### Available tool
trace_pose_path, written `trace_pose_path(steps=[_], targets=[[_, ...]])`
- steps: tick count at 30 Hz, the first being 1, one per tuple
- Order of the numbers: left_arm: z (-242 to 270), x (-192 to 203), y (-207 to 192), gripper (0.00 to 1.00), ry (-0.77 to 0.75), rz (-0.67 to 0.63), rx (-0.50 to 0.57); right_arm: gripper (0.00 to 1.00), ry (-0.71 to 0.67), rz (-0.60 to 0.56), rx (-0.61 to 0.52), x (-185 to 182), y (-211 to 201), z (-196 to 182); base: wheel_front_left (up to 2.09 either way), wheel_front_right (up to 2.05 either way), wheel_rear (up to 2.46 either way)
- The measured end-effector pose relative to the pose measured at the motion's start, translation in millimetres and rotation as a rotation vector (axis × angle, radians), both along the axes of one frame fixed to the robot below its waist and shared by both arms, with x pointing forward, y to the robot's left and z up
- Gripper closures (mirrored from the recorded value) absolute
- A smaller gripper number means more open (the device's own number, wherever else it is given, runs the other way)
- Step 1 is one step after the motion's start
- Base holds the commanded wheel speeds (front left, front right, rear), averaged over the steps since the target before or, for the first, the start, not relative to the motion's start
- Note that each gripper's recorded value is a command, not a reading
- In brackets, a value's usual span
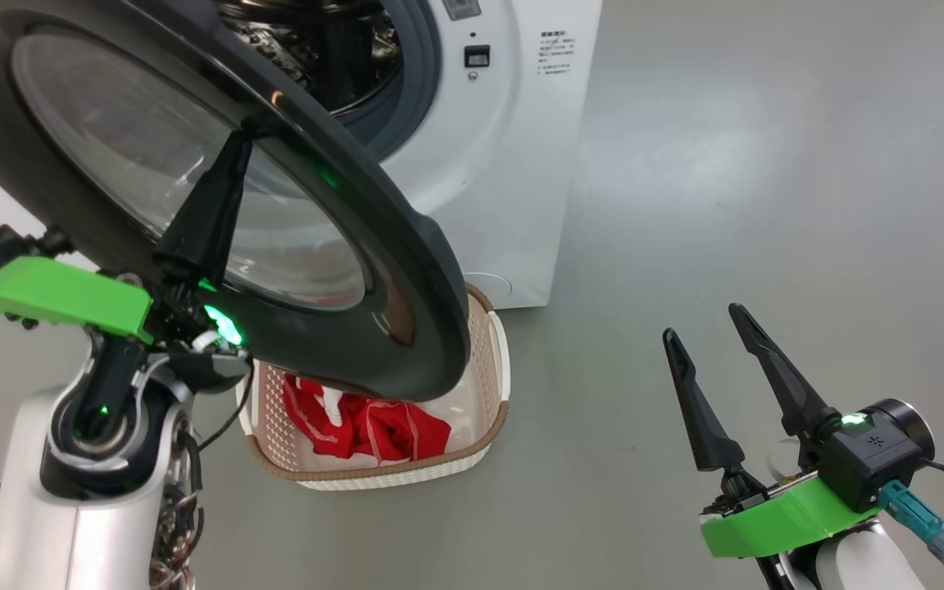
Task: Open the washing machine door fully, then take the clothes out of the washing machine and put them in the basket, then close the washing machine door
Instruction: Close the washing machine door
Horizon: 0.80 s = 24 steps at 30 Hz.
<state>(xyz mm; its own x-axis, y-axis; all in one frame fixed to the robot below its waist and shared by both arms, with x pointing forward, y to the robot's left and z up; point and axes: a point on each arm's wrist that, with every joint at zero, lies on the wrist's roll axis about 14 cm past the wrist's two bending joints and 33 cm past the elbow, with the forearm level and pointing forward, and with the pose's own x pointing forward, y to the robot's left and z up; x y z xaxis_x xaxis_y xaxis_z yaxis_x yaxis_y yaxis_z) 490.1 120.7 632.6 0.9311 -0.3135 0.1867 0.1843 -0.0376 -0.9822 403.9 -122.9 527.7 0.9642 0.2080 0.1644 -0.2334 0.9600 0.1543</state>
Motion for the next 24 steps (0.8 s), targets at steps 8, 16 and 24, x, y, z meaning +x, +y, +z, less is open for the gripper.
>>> trace_pose_path(steps=[8, 16, 24], targets=[[-5.7, 21.6, -11.0, 1.0, 0.012, 0.007, 0.014, 0.0, 0.016, -0.027, -0.005, -1.2, -9.5, -5.5, 0.0, 0.0, 0.0], [-7.0, 40.7, -19.5, 1.0, 0.02, 0.021, 0.011, 0.0, 0.011, -0.041, -0.01, 2.9, -14.6, -4.3, 0.0, 0.0, 0.0], [-2.5, 63.5, -27.0, 1.0, 0.013, 0.049, -0.007, 0.0, 0.017, -0.055, -0.016, 4.9, -19.7, -6.7, 0.0, 0.0, 0.0]])
